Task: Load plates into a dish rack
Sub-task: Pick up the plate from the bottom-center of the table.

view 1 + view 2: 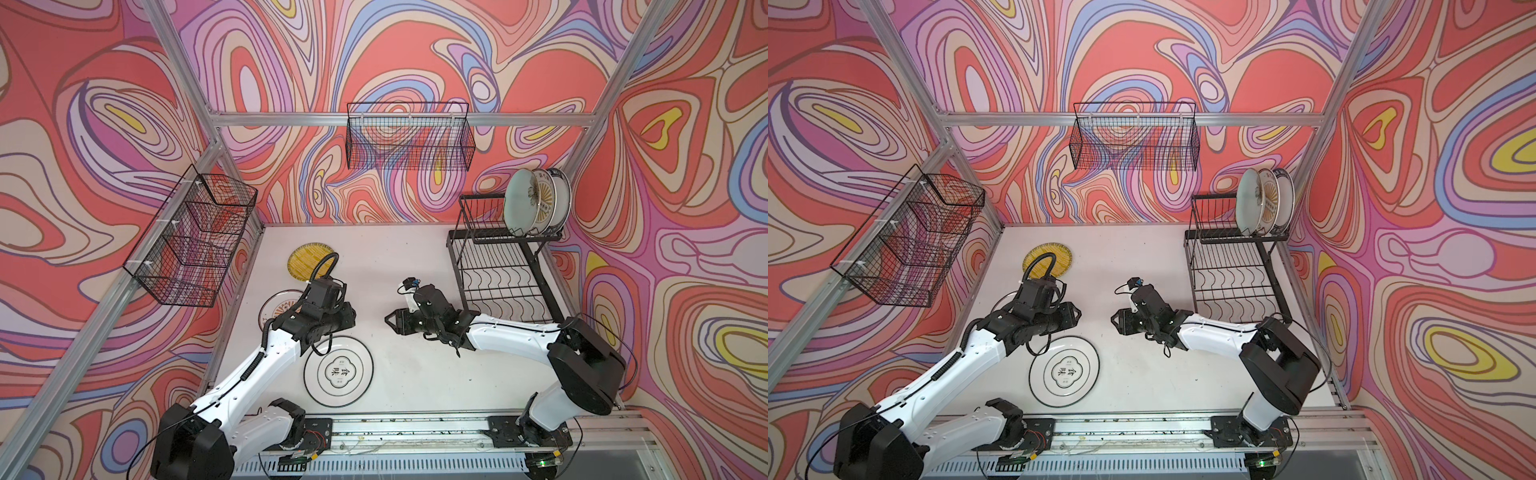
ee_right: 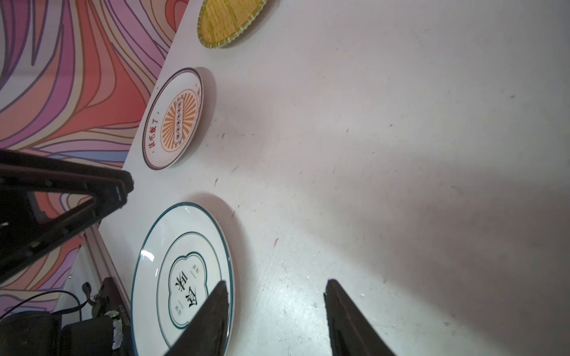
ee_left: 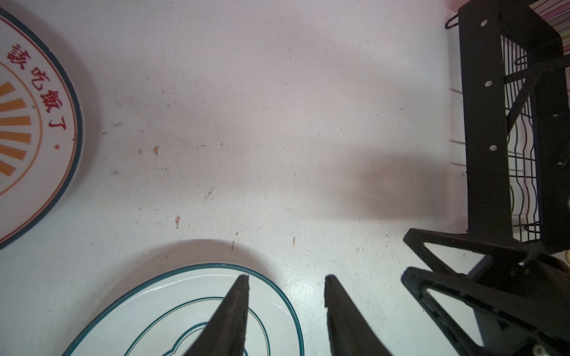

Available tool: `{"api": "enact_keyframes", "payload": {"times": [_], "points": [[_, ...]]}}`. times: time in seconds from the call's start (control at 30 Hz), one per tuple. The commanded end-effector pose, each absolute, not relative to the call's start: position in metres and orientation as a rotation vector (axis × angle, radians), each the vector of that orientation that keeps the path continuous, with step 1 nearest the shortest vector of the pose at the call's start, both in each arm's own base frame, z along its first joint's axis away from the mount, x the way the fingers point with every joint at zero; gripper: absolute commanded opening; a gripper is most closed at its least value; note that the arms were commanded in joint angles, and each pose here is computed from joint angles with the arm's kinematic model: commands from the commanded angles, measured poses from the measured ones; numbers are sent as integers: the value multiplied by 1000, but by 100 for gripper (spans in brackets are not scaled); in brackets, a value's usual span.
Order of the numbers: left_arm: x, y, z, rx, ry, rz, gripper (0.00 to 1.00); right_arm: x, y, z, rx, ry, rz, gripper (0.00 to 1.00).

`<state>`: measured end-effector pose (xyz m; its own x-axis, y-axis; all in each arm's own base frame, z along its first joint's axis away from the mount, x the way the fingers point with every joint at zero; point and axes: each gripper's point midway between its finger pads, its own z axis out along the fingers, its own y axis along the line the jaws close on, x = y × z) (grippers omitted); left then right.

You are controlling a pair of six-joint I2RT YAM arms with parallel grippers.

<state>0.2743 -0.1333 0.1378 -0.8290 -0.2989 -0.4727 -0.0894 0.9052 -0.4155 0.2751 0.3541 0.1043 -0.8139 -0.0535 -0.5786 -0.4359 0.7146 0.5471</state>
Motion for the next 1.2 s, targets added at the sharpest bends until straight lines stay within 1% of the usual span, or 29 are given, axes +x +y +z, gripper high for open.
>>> {"api": "enact_keyframes", "payload": {"times": [0.0, 0.2, 0.4, 1.17], "points": [[267, -128, 128, -301, 2557, -477, 44, 259, 375, 88, -377, 2420, 1070, 52], [265, -125, 127, -303, 2563, -460, 44, 239, 401, 57, -391, 2502, 1155, 50], [262, -122, 129, -299, 2556, -449, 44, 227, 414, 43, -398, 2536, 1201, 49], [260, -124, 132, -273, 2550, -471, 44, 216, 436, 28, -406, 2585, 1262, 41]]}}
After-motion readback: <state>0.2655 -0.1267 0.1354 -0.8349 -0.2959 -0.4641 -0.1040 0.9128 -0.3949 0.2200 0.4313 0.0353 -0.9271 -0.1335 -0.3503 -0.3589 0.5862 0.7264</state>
